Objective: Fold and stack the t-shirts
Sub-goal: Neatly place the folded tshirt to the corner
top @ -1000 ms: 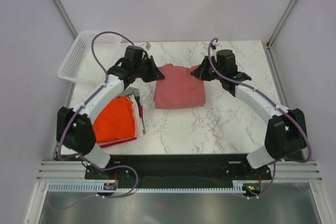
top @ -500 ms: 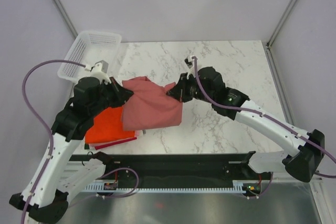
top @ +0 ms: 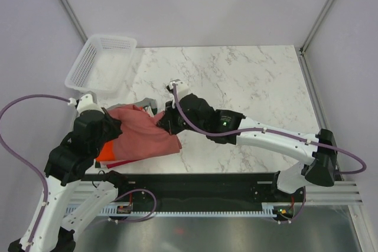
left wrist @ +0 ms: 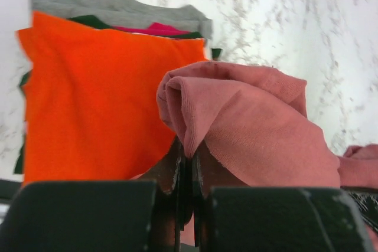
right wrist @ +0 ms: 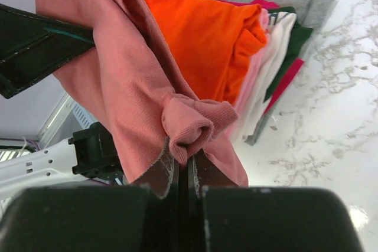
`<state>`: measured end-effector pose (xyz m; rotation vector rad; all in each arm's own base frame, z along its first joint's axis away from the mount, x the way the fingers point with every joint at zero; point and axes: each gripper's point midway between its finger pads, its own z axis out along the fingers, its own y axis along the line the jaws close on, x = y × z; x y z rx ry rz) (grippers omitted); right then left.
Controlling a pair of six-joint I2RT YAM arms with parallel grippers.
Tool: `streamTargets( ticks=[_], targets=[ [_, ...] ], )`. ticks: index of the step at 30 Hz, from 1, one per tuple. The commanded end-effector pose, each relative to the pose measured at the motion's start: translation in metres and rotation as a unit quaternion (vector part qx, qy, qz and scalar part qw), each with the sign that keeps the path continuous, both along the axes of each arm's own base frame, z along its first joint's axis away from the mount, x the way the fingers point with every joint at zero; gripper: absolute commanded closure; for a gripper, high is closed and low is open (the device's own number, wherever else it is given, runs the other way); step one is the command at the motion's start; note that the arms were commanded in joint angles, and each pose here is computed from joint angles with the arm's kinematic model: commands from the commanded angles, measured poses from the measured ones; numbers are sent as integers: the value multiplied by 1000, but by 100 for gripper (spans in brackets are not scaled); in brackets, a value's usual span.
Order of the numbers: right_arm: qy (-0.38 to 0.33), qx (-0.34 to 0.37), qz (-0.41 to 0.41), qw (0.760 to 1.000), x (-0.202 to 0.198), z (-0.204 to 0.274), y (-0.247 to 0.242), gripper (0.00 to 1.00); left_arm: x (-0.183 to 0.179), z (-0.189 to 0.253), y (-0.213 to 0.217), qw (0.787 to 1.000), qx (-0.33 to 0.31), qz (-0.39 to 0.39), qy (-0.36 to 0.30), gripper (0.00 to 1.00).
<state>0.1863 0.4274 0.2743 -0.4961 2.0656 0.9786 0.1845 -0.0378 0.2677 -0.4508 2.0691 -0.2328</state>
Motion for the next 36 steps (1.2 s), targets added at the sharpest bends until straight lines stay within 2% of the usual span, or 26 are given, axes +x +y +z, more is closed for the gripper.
streamTargets(
  ticks=[1, 4, 8, 15, 22, 24, 28, 36],
  targets=[
    [-11, 24, -7, 1000, -1, 21, 19, 100, -9, 5, 54, 989, 55, 136, -12, 98],
    [-10, 24, 4, 1000, -8, 22, 33, 100, -23, 5, 68, 984, 55, 168, -12, 98],
    [-10, 31, 15, 999, -10, 26, 45, 100, -43, 17, 89, 976, 48, 209, -48, 98],
    [0, 32, 38, 999, -8, 16, 80, 100, -41, 6, 108, 959, 98, 263, -39, 98],
    [20, 40, 51, 998, -13, 11, 97, 100, -50, 17, 127, 942, 124, 305, -63, 98],
    [19, 43, 49, 998, -12, 10, 101, 100, -45, 15, 126, 942, 137, 300, -59, 98],
    [13, 43, 40, 998, -7, 12, 102, 100, -21, 2, 103, 955, 108, 273, -42, 98],
    [14, 21, 31, 999, -1, -11, 106, 100, -5, -17, 101, 950, 122, 288, -19, 98]
  ],
)
